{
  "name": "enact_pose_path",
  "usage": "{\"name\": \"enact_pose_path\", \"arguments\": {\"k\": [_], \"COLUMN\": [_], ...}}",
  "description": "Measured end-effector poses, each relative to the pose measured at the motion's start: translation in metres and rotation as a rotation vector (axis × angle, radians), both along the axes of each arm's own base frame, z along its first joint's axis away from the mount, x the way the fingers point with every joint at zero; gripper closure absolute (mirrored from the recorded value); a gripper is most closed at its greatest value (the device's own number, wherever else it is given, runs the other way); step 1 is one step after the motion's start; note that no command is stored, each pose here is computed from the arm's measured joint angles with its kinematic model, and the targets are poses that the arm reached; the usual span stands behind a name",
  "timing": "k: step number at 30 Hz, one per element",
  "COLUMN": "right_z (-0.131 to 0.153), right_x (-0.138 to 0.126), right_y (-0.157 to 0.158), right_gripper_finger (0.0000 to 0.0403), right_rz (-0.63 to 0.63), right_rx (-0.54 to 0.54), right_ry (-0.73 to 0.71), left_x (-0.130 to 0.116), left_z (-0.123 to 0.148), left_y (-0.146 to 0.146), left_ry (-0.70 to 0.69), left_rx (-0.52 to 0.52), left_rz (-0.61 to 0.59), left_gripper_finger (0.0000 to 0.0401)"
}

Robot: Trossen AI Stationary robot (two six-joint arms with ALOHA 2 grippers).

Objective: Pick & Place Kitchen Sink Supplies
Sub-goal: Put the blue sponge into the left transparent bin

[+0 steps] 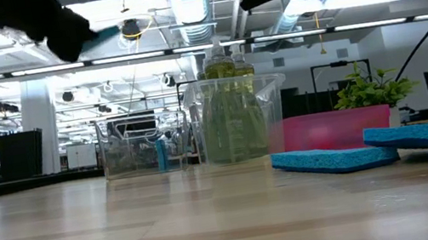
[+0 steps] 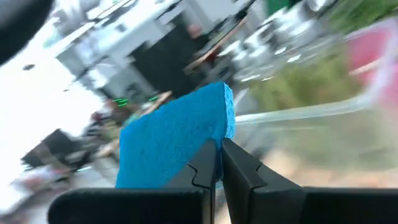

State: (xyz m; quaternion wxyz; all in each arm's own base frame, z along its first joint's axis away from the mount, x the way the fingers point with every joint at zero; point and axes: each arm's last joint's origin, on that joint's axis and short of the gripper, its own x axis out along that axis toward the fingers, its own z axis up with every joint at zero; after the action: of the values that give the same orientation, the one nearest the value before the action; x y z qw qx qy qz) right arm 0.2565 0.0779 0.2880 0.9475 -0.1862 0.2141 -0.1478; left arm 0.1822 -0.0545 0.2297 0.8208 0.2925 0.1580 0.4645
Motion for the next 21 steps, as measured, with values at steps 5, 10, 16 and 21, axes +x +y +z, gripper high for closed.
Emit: {"name": "enact_pose_path", "arguments": {"k": [5, 10, 16, 21], "right_z": [0.0, 0.0, 0.0, 0.0], "right_x": [0.0, 0.0, 0.0, 0.0], "right_y": [0.0, 0.0, 0.0, 0.0], "right_gripper_finger": [0.0281, 0.028, 0.028, 0.028], "right_rz": [0.0, 0.0, 0.0, 0.0], "right_rx": [0.0, 0.0, 0.0, -0.001], "right_ry": [0.0, 0.0, 0.0, 0.003], "left_x": [0.006, 0.011, 0.023, 0.03], "left_z": [0.037, 0.049, 0.05, 0.047], "left_y": [-0.002, 0.002, 0.016, 0.03], "left_ry": [0.037, -0.019, -0.047, -0.111], "left_rx": [0.011, 0.016, 0.101, 0.064], "left_rz": [0.088, 0.014, -0.192, -0.336], "left_gripper_finger": [0.039, 0.0384, 0.039, 0.0389]}}
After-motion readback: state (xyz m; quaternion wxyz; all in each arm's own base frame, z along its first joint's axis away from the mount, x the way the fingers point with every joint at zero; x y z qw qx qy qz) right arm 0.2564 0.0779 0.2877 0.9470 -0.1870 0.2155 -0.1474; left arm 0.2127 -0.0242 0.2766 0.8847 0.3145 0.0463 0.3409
